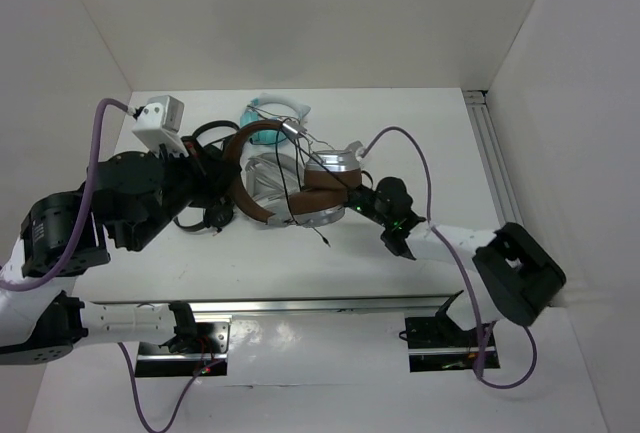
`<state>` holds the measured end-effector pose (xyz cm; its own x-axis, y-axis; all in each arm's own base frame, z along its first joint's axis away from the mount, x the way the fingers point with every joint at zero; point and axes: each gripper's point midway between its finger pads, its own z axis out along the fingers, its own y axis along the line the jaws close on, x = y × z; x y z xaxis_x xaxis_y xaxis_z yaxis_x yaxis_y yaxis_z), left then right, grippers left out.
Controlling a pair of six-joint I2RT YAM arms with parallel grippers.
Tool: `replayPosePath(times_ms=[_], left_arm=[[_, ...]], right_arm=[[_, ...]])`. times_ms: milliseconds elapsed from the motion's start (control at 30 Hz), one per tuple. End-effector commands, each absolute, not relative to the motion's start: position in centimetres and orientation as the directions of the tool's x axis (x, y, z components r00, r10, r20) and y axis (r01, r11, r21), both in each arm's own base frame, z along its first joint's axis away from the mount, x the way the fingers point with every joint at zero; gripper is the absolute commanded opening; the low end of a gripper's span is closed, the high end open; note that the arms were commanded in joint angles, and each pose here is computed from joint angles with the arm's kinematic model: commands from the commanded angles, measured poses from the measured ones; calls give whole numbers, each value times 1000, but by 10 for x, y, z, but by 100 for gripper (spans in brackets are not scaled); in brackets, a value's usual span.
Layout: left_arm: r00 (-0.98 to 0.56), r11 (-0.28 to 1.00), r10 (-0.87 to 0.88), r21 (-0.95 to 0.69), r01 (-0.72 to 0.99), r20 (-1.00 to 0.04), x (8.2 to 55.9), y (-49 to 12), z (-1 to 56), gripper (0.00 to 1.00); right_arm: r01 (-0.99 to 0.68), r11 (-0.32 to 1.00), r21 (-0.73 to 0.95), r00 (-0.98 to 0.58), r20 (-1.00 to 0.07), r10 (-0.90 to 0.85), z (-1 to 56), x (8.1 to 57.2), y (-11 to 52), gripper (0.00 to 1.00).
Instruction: Wrap the headphones
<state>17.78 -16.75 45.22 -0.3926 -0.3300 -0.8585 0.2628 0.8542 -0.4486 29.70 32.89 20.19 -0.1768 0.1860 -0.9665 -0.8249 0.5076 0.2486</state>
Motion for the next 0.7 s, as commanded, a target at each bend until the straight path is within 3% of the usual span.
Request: replayPosePath(times_ms=[0, 133, 367, 667], left_arm=[[-363, 785, -447, -553, 281, -818, 176, -169, 478, 0], [-379, 780, -422, -542, 312, -824, 172, -173, 477, 0], [-385, 789, -408, -532, 308, -828, 174, -177, 472, 0], [-394, 794, -401, -529, 300, -827, 177, -184, 465, 0]], right_arm=[[-842, 497, 207, -38, -944, 329, 264, 278, 311, 40], [-830, 496, 256, -8, -894, 448, 280, 254, 281, 44], [-925, 348, 153, 15, -900, 437, 299, 205, 282, 46], [-936, 319, 147, -25, -933, 358, 291, 215, 315, 48]])
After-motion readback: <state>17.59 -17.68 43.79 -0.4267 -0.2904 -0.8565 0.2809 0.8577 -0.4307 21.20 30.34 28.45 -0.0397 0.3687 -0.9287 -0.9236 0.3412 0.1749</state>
